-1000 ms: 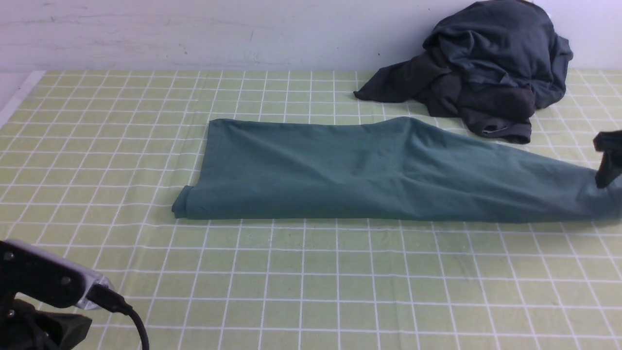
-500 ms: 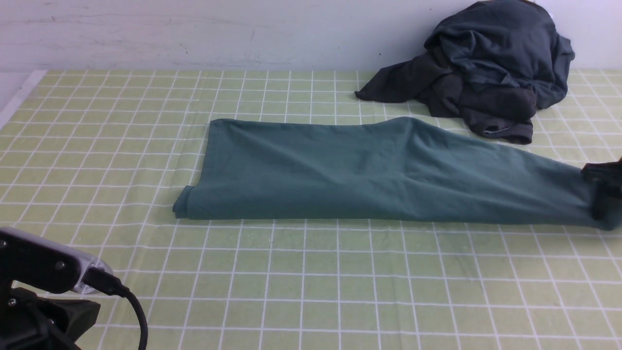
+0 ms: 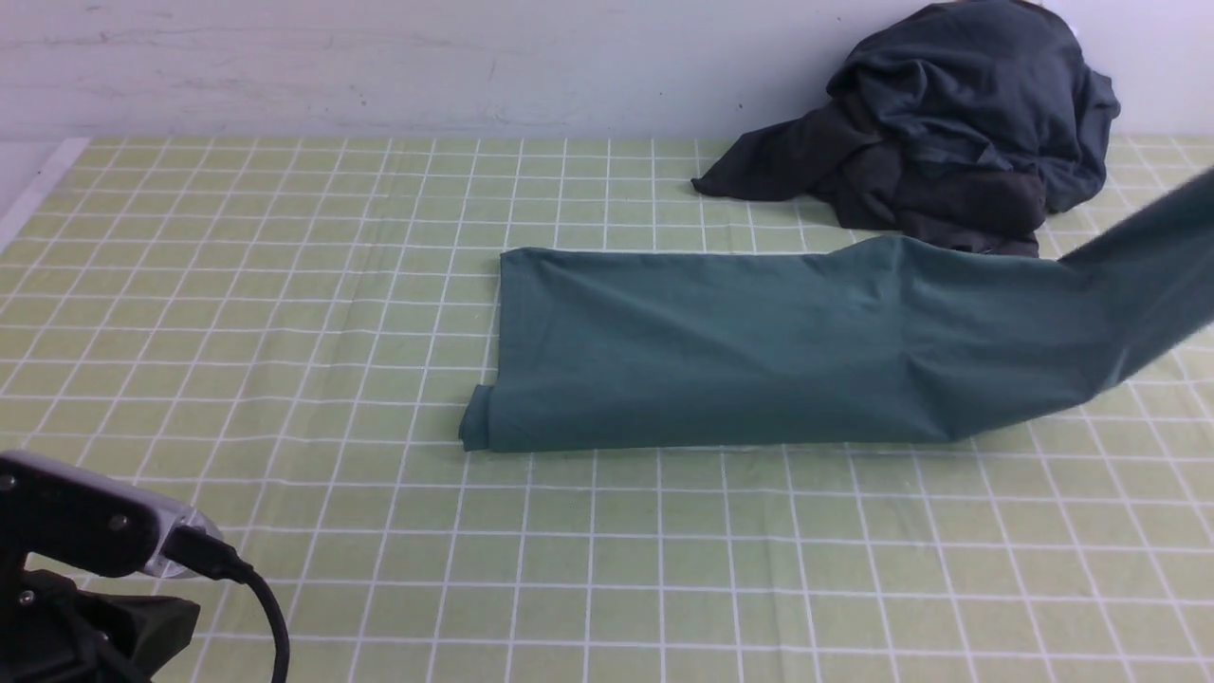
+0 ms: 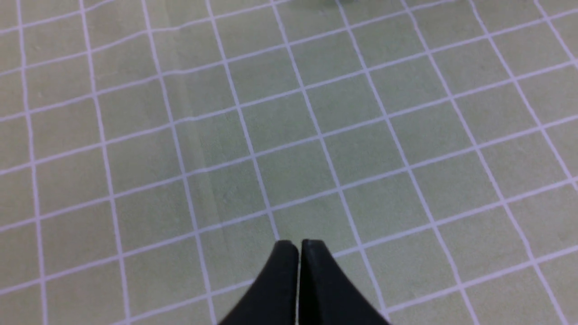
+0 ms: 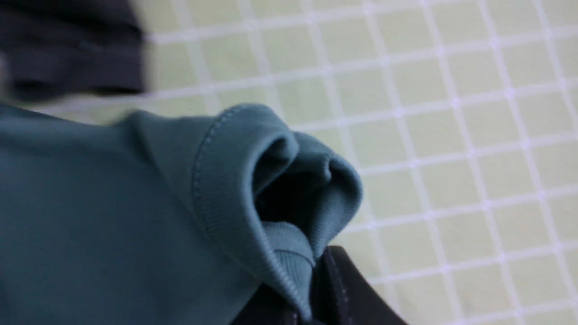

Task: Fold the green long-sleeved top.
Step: Use the right arm to drag the right edge of the fabric to the left and folds it over the left edge

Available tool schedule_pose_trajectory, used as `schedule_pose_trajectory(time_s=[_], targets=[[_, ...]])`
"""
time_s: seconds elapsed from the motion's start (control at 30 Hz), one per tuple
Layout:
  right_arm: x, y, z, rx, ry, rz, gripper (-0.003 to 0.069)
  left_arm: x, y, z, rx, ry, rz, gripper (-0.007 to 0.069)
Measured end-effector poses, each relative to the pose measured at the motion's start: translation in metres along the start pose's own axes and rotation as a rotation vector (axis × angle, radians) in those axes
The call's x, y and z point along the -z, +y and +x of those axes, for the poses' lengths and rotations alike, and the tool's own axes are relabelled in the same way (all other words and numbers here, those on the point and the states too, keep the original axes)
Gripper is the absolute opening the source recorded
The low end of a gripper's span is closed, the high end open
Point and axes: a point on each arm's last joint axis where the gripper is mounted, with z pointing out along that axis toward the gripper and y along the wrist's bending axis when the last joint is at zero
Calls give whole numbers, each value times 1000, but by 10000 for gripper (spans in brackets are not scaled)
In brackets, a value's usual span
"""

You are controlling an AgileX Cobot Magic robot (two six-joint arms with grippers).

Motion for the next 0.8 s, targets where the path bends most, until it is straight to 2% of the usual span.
schedule_pose_trajectory(time_s=[0.03,0.07,0.13,0.17,0.2,0.23,0.27,0.3,0.37,0.4,0.47,0.53,0.6,0.7,0.73,0.77,0.8], targets=[[2,7,-1,16,-6,-18,25,0,0,0,0,-1,0,-3],[16,45,-5,71,-45,-132,25,0,0,-1,4,-7,1,-3],[26,98,-3,149,-69,-270,25,0,0,-1,8,-16,2,-3],[26,103,-2,157,-70,-284,25,0,0,-1,9,-16,3,-3],[28,150,6,230,-71,-398,25,0,-1,-2,16,-19,7,-3],[27,150,6,226,-71,-404,25,0,-1,-2,17,-19,8,-3],[23,190,15,288,-68,-488,25,0,-1,-2,19,-20,8,-3],[17,214,22,321,-66,-536,25,0,-1,-2,20,-21,9,-3],[-1,258,36,365,-64,-614,25,0,-1,-2,20,-21,9,-3],[-7,262,39,370,-57,-619,25,0,-1,-2,20,-21,9,-3],[-40,310,61,394,-63,-687,30,0,-1,-2,20,-21,9,-3],[-58,328,72,397,-62,-709,46,0,-1,-2,21,-21,10,-3],[-83,347,87,372,-45,-743,104,0,-1,-2,21,-19,10,-3],[-90,354,92,345,-40,-775,193,0,-1,-1,21,-14,11,-3],[-91,356,92,339,-43,-785,245,0,-1,-1,21,-11,12,-3],[-91,356,92,336,-44,-790,261,0,-1,-1,21,-8,12,-3],[-87,356,90,341,-61,-796,321,0,-1,0,22,0,15,-3]])
